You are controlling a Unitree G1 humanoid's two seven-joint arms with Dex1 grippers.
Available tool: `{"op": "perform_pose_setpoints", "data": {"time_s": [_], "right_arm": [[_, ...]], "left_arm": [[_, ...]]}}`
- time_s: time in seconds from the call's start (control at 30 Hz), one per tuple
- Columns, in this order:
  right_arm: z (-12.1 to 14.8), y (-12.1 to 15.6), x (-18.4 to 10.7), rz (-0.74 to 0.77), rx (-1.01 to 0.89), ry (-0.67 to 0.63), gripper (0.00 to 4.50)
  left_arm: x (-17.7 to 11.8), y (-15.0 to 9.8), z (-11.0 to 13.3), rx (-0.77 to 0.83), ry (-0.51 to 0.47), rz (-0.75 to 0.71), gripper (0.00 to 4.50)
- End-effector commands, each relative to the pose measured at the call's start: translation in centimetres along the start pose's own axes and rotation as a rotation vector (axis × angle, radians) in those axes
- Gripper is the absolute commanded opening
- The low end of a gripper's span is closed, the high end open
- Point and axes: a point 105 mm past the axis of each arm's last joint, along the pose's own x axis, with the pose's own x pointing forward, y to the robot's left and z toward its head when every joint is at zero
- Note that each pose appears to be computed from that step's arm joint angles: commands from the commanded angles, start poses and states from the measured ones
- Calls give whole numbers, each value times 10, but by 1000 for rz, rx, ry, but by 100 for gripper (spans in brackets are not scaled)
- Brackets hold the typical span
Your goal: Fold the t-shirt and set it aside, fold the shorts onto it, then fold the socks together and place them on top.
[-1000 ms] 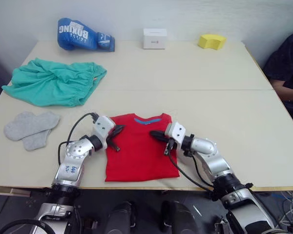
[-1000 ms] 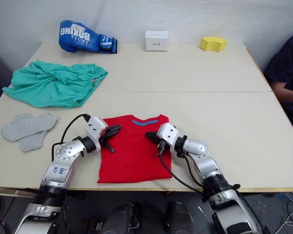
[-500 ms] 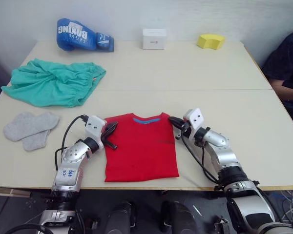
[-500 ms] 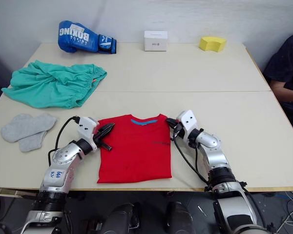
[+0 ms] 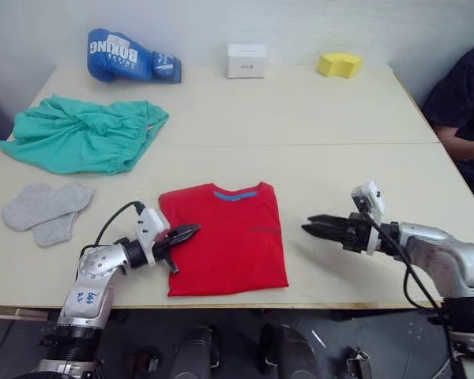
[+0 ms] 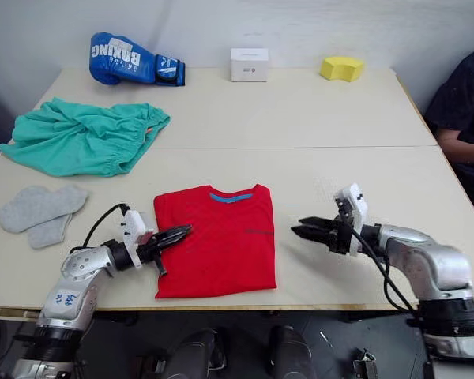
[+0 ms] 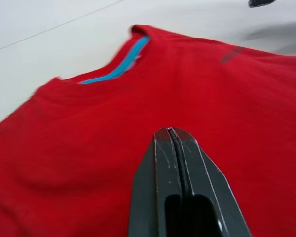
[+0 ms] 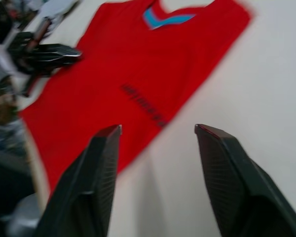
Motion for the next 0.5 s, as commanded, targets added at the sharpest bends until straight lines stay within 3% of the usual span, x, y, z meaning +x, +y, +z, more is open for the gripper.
{"op": "perform_pose_setpoints", "data": {"time_s": [0.03,0.1,0.3,0.5], "right_arm": [[-17,11,4,6,128,123,374],[-20,12,10,9,193,134,446],[-23,11,25,-30,269,195,449],[-22,22,46,31,309,240,449]], "left_arm": [[1,-11,11,45,-47,-63,0],[4,-17,10,55,-53,-83,0],[6,-24,7,74,-44,-105,0],[8,-25,5,78,-39,-106,0]]}}
